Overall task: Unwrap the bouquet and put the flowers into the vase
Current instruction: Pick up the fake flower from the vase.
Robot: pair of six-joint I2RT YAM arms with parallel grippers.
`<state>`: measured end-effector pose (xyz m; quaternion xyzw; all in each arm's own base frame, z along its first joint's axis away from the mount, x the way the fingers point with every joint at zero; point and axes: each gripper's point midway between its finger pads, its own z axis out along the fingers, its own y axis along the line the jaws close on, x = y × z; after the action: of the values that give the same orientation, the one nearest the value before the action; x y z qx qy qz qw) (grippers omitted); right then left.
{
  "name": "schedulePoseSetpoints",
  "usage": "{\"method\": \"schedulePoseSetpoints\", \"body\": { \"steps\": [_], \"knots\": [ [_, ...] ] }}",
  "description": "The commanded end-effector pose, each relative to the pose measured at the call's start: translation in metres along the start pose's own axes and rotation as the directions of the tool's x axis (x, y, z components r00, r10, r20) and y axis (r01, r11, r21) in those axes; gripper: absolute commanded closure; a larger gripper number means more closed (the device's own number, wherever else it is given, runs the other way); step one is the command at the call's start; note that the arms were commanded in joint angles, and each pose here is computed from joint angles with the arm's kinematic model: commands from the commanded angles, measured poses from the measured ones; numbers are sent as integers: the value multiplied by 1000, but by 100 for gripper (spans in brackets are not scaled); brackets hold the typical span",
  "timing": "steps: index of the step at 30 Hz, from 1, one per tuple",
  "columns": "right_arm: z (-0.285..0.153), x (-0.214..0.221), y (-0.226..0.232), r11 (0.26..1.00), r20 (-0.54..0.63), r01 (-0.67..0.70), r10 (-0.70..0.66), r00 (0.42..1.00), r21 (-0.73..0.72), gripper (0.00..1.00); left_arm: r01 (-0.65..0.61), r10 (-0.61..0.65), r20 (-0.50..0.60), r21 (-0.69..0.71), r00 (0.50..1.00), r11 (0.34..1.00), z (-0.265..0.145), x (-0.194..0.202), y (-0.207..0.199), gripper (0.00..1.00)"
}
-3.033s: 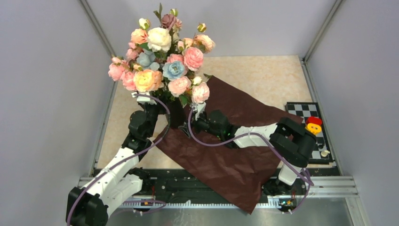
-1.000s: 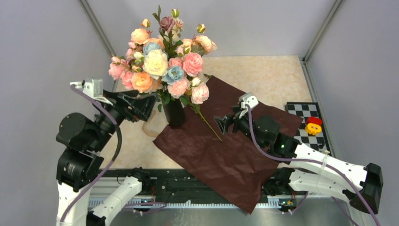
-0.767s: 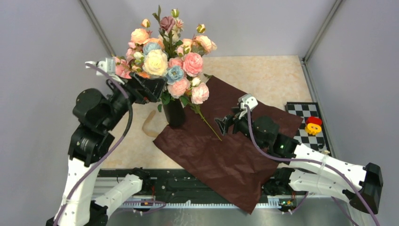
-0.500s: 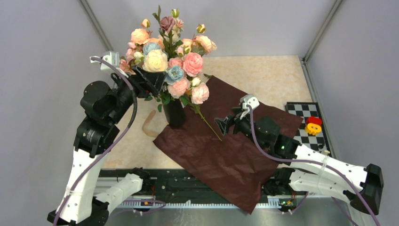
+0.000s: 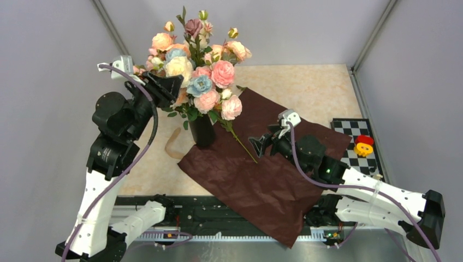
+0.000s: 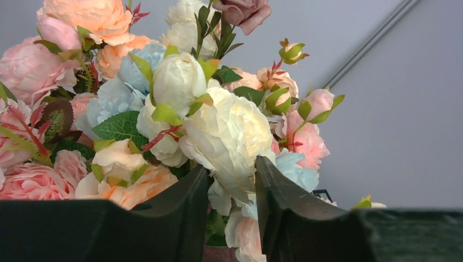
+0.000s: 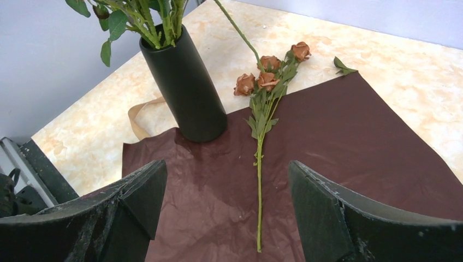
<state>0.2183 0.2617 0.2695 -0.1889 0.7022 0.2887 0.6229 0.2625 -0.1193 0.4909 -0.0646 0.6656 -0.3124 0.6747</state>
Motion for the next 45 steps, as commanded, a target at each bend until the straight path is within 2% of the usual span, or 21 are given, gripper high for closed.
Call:
{"method": "schedulePoseSetpoints", "body": {
  "steps": [1, 4, 6, 13, 23, 28, 32, 37, 42, 45],
  "knots": [
    [-4, -20, 9, 999, 57, -32, 34, 998, -36, 18, 3, -8, 111, 49, 994, 999, -4, -32, -15, 65],
    [-3, -24, 10, 999, 67, -32, 34, 997, -39, 18, 7, -18, 139, 78, 990, 997, -8, -42, -23, 75],
    [-3, -27, 11, 999, 71, -30, 33, 997, -39, 18, 7, -22, 154, 100, 988, 995, -11, -48, -29, 78],
    [-3, -34, 12, 999, 85, -27, 30, 996, -42, 18, -11, -21, 202, 157, 979, 988, -22, -67, -45, 82],
    [-3, -36, 13, 999, 88, -27, 31, 996, -46, 18, -91, 5, 327, 250, 945, 964, -45, -101, -70, 87],
    [-3, -52, 11, 999, 123, -7, 11, 992, -33, 18, -135, 15, 378, 292, 925, 947, -57, -119, -84, 89],
    [-6, -86, 7, 1000, 191, 23, -24, 981, 6, 18, -169, 22, 415, 322, 909, 932, -66, -134, -97, 91],
    [-16, -153, 8, 997, 326, 71, -78, 942, 33, 17, -243, 38, 478, 374, 877, 895, -84, -156, -118, 91],
    [-33, -220, 22, 996, 467, 94, -80, 881, -6, 15, -285, 49, 517, 387, 854, 877, -96, -172, -130, 93],
    [-36, -244, 32, 994, 505, 106, -72, 860, -39, 15, -290, 56, 520, 382, 852, 877, -100, -172, -129, 93]
  ]
}}
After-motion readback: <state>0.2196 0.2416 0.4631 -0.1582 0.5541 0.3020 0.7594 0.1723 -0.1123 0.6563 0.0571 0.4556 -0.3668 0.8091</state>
